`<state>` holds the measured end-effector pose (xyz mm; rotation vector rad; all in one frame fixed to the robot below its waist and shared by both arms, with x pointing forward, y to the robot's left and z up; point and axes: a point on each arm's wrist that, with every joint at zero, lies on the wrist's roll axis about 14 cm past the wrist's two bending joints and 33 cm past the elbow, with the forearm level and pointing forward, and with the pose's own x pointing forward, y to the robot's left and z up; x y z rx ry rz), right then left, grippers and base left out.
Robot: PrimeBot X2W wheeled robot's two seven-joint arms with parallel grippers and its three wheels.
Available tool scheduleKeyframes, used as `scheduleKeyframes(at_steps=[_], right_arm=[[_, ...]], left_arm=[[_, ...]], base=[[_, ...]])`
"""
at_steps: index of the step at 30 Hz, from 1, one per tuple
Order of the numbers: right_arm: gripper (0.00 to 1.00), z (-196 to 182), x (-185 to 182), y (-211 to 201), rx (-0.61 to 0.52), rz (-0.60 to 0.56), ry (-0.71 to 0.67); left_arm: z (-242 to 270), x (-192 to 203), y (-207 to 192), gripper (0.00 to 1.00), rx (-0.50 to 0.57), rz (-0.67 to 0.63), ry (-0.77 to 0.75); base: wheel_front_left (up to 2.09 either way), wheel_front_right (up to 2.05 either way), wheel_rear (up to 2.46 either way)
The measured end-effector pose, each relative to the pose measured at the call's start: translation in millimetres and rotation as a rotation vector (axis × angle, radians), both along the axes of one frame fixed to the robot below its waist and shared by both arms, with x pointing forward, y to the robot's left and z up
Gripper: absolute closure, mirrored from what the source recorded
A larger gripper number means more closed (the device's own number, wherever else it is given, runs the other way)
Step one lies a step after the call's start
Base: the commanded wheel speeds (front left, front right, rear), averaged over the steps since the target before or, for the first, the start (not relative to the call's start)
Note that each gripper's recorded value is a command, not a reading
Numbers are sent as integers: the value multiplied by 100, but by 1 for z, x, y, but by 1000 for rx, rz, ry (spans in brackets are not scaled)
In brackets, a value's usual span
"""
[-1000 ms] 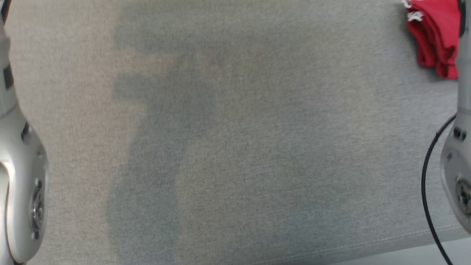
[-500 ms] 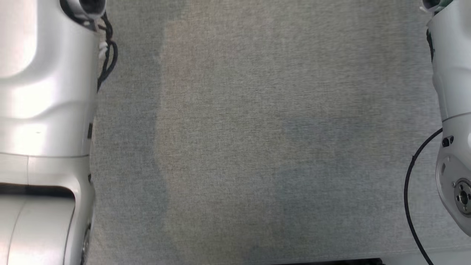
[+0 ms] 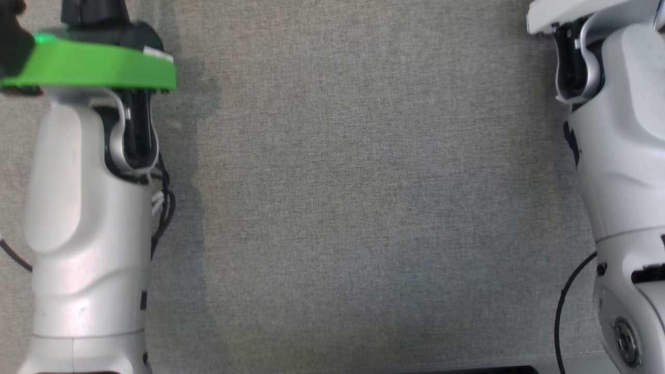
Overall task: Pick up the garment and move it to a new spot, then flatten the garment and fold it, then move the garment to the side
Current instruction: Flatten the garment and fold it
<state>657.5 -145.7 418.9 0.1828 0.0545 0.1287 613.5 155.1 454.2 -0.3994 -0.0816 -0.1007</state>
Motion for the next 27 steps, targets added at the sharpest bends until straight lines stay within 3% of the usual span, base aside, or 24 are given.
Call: scheduleKeyframes(at_steps=[16,27], right_arm=[[100,33,-130,-28,105,-78,-17],[100,51,-225,-34,163,-119,-31]], left_arm=[[1,-147,6,100,-152,43,109],[29,-243,-4,100,-186,40,114]], base=[[0,0,0],[0,0,0]])
